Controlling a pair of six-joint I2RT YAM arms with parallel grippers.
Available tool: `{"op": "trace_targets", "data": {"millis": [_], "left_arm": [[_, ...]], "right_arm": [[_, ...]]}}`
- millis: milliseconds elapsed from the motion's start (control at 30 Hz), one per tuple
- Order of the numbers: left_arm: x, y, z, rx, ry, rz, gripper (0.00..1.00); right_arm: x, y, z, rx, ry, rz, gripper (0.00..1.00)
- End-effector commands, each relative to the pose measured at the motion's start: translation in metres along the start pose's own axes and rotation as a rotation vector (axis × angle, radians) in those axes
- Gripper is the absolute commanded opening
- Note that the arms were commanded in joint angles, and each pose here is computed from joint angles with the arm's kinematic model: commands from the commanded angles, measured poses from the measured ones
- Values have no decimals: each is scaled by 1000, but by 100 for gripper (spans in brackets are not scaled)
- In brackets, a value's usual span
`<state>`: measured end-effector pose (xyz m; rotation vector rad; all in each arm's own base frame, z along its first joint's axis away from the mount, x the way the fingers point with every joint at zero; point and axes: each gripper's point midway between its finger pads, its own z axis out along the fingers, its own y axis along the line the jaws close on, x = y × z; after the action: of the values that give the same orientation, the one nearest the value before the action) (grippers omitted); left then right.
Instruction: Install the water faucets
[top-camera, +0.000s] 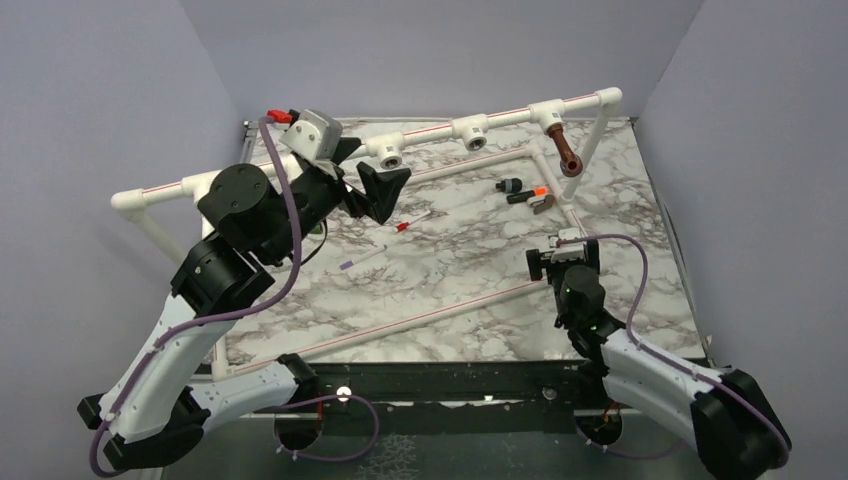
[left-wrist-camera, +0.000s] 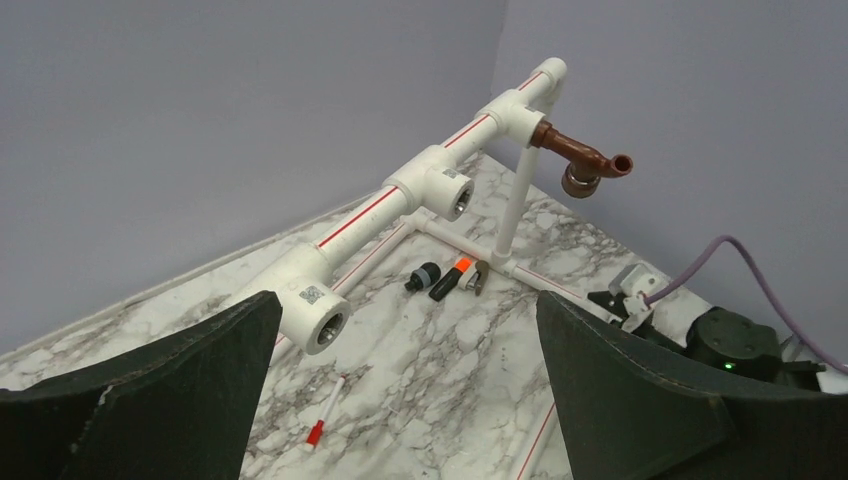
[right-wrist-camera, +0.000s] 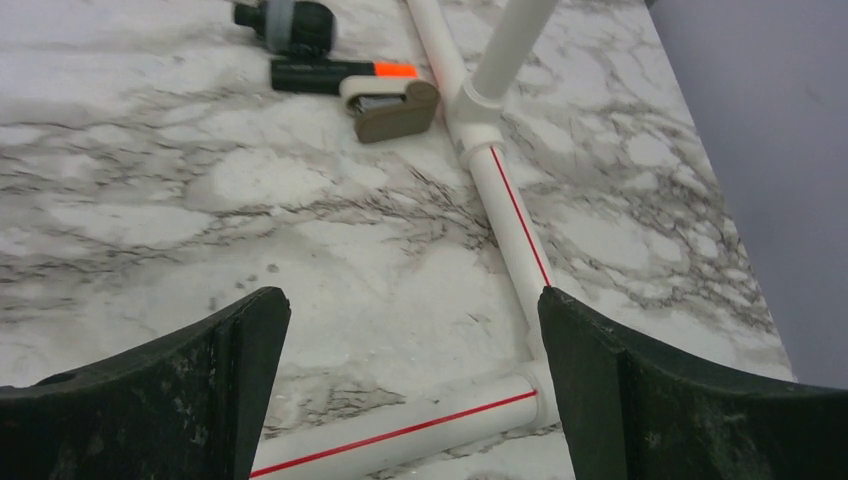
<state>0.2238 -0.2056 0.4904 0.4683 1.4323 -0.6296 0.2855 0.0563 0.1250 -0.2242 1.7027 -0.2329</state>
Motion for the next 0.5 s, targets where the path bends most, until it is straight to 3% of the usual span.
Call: {"op": "trace_targets", "data": {"millis": [0, 167, 467], "left_arm": [[-17, -6, -20, 27, -24, -35, 99], [-14, -2, -26, 6, -5, -32, 99], [-15, 6, -35, -30, 13, -9, 99]], "right_arm": [[-17, -22, 24, 78, -145, 143, 100], [3, -42, 47, 124, -140, 146, 100], [15, -26, 85, 33, -122, 144, 100]]}}
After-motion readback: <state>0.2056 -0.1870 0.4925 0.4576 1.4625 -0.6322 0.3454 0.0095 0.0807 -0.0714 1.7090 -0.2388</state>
